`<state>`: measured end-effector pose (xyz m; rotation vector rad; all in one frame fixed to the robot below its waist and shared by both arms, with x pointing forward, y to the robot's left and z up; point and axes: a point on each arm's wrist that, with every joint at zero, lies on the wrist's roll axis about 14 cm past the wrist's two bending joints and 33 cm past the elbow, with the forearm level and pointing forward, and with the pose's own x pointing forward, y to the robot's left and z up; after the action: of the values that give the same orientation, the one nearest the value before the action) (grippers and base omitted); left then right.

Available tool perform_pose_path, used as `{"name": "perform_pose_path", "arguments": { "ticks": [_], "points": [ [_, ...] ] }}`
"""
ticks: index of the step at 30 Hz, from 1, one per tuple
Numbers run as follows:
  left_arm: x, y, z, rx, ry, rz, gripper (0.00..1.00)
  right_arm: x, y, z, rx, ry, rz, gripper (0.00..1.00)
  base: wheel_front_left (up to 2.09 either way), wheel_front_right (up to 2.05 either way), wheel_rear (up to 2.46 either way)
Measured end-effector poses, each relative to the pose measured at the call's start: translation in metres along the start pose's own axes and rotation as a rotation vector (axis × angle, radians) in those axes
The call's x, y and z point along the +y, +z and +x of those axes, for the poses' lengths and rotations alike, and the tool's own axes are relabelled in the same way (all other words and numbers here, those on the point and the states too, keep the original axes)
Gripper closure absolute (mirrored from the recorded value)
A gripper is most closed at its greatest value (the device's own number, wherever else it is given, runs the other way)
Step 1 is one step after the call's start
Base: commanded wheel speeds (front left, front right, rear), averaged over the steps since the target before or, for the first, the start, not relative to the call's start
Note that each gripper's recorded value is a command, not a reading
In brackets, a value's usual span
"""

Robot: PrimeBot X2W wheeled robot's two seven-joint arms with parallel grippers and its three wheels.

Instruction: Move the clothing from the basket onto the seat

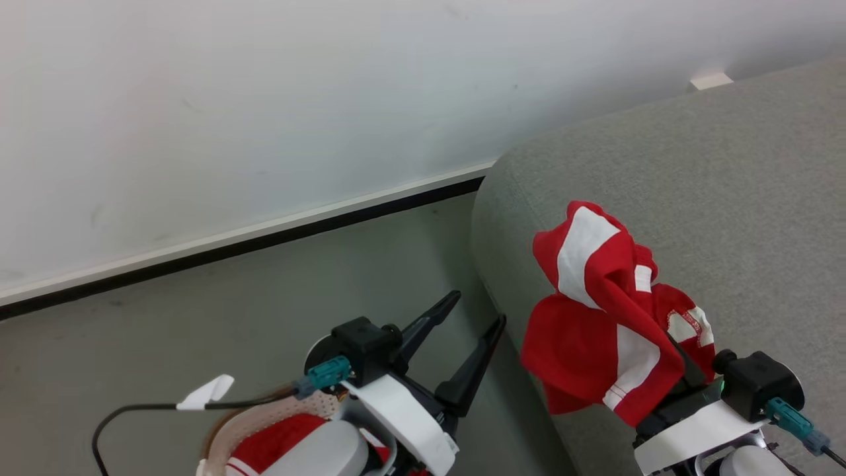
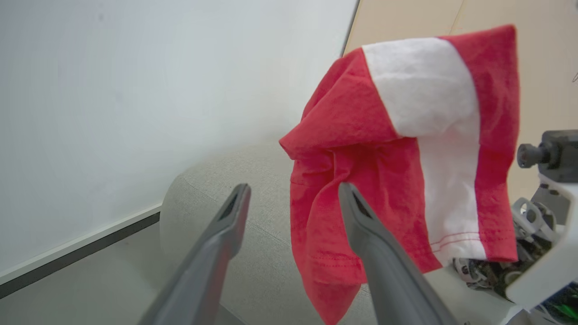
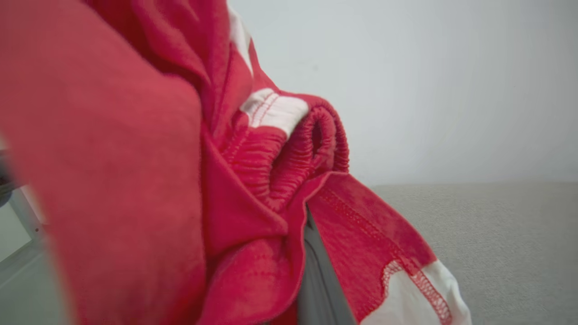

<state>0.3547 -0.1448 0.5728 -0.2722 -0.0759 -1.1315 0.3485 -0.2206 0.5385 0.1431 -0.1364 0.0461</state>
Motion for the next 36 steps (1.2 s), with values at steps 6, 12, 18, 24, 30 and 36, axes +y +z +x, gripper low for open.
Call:
{"name": "perform_pose_path", "arguments": {
  "ticks": [6, 12, 18, 24, 30, 36],
  "points": [
    [-0.010, -0.009, 0.007, 0.009, -0.037, -0.022, 0.00, -0.014, 0.004, -0.011, -0.016, -0.059, 0.010, 1.00, 0.00, 0.00, 0.00],
    [-0.011, -0.012, 0.009, 0.013, -0.044, -0.029, 0.00, -0.016, 0.002, -0.013, -0.009, -0.070, 0.008, 1.00, 0.00, 0.00, 0.00],
    [-0.001, -0.013, 0.012, 0.006, -0.056, -0.009, 0.00, -0.045, 0.012, 0.007, -0.003, -0.092, -0.067, 1.00, 0.00, 0.00, 0.00],
    [0.023, -0.022, 0.012, 0.024, -0.046, -0.015, 0.00, -0.087, 0.010, 0.040, 0.040, -0.144, -0.113, 1.00, 0.00, 0.00, 0.00],
    [0.068, -0.035, 0.006, 0.033, 0.019, -0.037, 0.00, -0.133, -0.003, 0.081, 0.107, -0.211, -0.150, 1.00, 0.00, 0.00, 0.00],
    [0.117, -0.064, -0.009, 0.078, 0.098, -0.049, 0.00, -0.178, -0.029, 0.125, 0.225, -0.279, -0.196, 1.00, 0.00, 0.00, 0.00]
  ]
}}
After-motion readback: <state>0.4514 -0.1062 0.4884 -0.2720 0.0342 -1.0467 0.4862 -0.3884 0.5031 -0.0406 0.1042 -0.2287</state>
